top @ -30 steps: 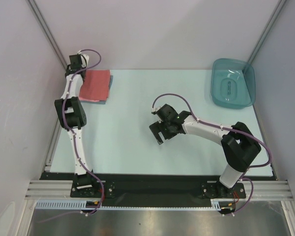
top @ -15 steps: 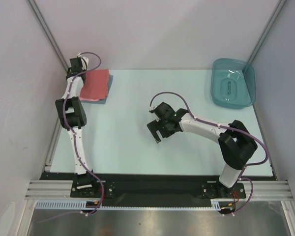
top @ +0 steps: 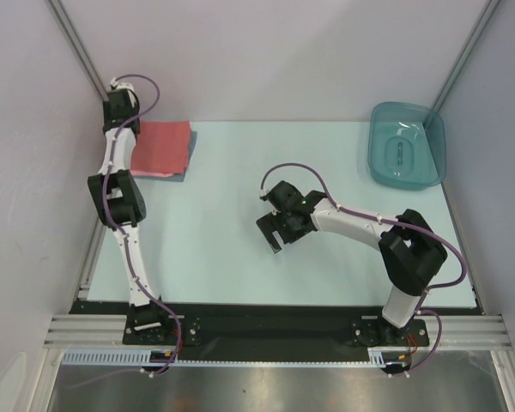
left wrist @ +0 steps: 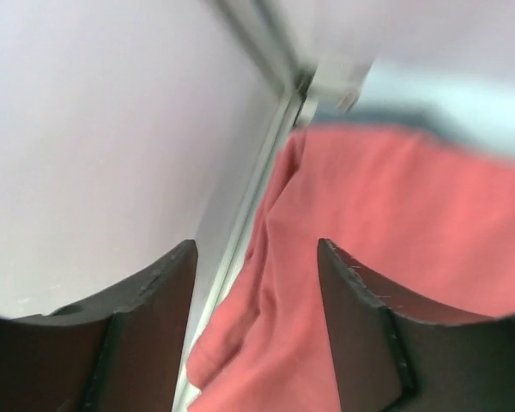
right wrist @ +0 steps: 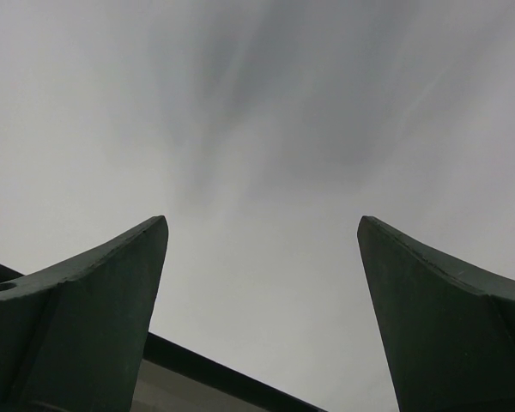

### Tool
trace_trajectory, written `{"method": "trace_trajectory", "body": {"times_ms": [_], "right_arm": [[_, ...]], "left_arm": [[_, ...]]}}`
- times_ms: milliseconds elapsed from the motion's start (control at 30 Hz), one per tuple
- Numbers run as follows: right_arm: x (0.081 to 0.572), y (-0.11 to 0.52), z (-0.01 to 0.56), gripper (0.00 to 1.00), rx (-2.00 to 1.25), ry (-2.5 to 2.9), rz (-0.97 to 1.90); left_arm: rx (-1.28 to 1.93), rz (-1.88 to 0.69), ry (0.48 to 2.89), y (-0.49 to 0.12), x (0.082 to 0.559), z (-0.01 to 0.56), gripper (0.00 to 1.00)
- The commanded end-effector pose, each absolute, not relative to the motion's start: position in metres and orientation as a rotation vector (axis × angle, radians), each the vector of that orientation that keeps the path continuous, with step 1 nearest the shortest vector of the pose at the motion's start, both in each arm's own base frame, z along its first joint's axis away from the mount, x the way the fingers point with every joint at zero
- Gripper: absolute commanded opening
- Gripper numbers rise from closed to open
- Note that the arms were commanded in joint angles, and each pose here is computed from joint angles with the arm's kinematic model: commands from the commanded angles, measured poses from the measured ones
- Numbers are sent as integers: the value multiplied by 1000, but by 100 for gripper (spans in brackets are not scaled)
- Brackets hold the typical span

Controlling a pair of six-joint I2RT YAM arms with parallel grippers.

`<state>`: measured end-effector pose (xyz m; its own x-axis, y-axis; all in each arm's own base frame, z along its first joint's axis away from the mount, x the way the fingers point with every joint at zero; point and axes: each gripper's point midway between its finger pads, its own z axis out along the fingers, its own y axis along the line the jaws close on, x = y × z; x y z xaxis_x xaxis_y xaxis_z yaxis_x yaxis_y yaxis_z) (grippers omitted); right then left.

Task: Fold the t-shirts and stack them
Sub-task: Neatly place the folded tshirt to the corner

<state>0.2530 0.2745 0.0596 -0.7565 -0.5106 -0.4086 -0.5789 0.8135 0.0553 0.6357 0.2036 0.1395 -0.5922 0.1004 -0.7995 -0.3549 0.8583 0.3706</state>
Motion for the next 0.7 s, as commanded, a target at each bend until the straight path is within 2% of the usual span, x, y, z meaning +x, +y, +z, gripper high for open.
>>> {"method": "trace_trajectory", "body": {"times_ms": [0,100,133,233,267,333,500,600,667], "right_arm": [[254,286,70,98,-814,2606,288],[254,290,72,98,-834,2597,294],[254,291,72,98,-833,2598,296],[256,294,74,98,-838,2591,294],[256,295,75,98,-838,2586,297],[254,295,72,98,-839,2596,294],[251,298,72,98,-840,2598,298],[247,301,70,98,-849,2607,302],[245,303,70,98,-856,2610,306]], "left_arm": [[-263,396,1870,168,637,269,59],[-169,239,1938,138,644,243,41],[-154,204,1959,132,647,232,27],[-113,103,2015,122,649,211,15],[-120,93,2029,127,650,201,7],[-118,24,2025,126,652,195,0],[-190,-118,2026,145,655,153,0],[-146,-285,1950,135,668,157,0],[-154,-310,1909,137,675,152,0]]}}
